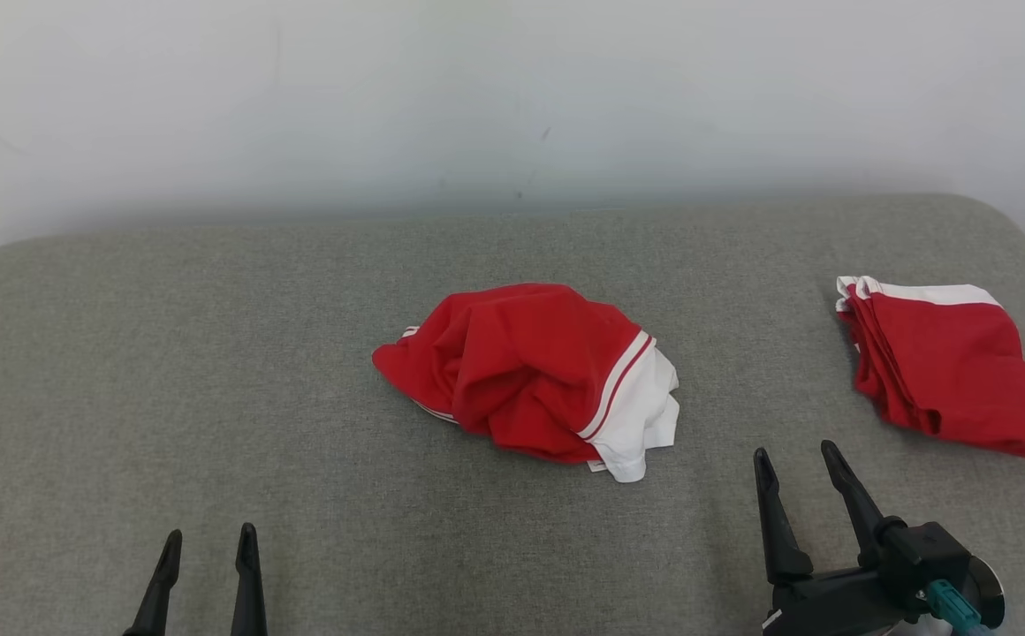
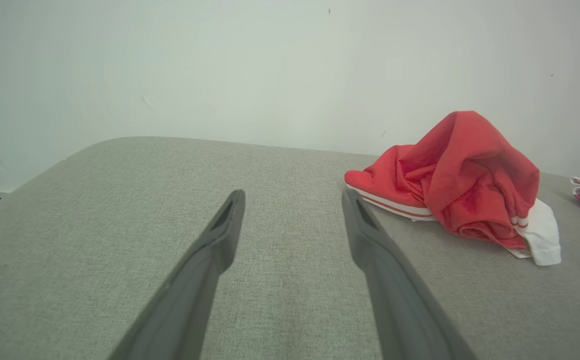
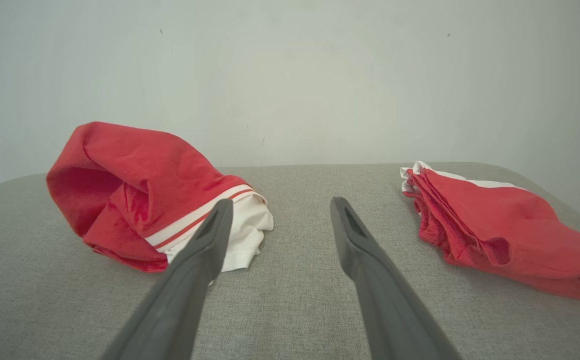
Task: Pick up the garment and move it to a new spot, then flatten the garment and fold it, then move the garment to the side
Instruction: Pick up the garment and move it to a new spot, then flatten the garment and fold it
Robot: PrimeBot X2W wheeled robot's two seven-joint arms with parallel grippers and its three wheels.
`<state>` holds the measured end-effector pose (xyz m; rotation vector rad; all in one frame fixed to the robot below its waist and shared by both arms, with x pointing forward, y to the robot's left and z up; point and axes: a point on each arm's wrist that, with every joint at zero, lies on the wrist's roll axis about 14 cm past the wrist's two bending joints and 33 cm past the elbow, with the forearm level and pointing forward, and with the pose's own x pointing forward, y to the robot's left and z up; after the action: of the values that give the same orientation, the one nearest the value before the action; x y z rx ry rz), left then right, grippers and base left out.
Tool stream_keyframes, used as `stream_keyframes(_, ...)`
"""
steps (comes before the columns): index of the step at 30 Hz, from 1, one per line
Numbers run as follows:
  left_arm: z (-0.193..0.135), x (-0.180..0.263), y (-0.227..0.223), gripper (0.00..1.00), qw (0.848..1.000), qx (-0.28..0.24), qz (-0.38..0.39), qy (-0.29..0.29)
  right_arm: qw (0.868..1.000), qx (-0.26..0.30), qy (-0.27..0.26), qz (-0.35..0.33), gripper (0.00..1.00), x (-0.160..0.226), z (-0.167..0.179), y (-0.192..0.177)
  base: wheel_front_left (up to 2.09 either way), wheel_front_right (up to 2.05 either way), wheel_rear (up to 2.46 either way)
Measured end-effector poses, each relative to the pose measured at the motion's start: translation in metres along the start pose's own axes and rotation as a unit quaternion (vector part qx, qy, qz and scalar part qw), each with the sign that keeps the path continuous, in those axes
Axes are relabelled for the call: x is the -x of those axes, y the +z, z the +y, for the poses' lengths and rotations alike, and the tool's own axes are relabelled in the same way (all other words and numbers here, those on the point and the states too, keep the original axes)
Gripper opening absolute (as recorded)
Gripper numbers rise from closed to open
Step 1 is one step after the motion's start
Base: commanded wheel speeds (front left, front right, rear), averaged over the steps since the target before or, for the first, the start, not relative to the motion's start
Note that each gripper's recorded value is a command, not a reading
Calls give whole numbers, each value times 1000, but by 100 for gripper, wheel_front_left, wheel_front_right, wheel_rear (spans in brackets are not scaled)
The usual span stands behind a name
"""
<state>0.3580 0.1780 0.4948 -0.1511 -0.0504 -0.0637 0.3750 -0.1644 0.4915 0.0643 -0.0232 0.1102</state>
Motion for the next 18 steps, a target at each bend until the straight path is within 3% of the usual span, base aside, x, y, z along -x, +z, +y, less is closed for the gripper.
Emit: stream_keyframes(18, -11, -8, -2, 100, 1000, 3, 1, -18, 1000, -9, 0, 1, 100, 0, 1, -2, 0, 0, 0)
